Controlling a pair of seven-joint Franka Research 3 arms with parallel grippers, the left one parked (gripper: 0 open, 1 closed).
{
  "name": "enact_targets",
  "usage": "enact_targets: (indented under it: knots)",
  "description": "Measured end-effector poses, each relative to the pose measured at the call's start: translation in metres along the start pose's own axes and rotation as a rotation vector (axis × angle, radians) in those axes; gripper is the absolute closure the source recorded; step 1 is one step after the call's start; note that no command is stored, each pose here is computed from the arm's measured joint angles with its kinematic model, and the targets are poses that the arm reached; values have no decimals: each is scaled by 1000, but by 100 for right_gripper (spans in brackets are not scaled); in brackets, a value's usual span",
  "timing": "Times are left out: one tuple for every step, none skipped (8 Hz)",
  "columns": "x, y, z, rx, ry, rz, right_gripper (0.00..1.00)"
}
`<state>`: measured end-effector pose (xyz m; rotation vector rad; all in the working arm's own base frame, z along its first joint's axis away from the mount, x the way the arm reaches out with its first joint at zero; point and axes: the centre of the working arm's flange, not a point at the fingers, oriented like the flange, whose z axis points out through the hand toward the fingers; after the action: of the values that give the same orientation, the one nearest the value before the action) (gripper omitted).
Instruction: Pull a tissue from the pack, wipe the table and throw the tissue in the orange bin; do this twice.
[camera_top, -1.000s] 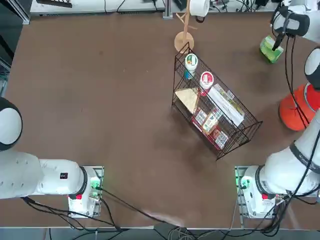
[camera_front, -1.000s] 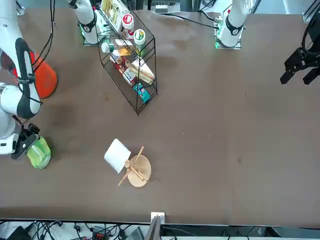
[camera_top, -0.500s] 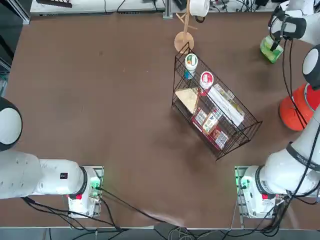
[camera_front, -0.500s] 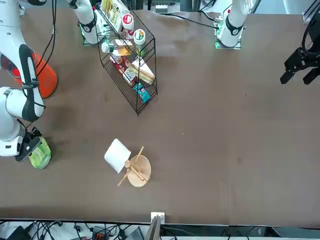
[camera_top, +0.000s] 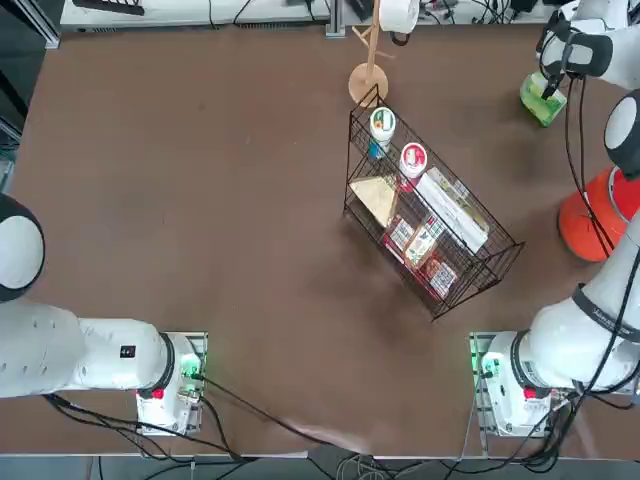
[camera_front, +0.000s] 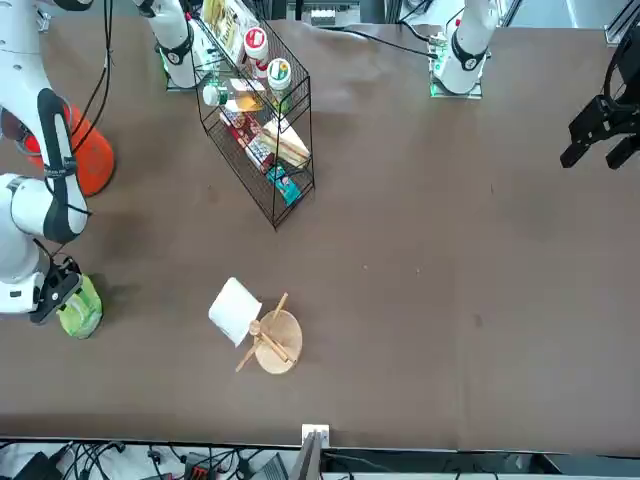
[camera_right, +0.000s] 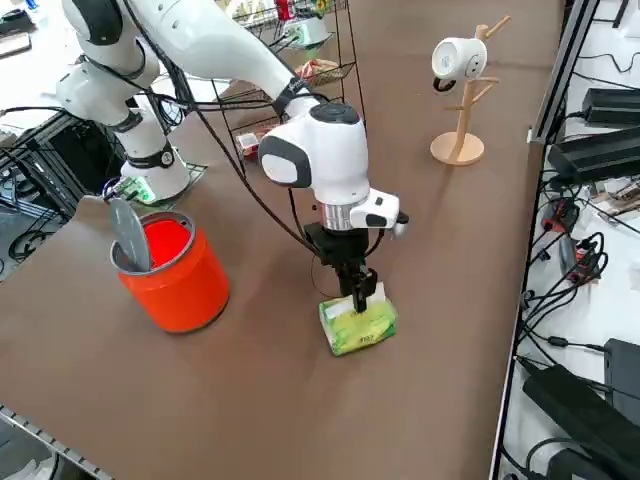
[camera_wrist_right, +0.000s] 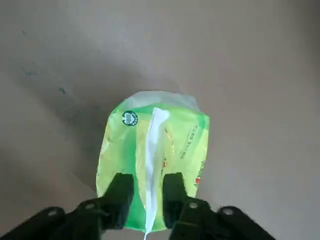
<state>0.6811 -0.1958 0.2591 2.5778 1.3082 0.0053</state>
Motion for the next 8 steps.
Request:
enact_targets:
  knots:
    - [0,0,0,-1,0,0,78]
    - [0,0,0,-1,0,-1,87]
    - [0,1,0,-1,0,0,98]
    - [0,1,-1,-3,1,0,99]
    - [0,1,-1,-4,2,0,99]
    - [0,3,-3,-8,4,2,99]
    - [2,6,-8,-17,11,8,99]
    - [4,12,-22,-20,22,25,99]
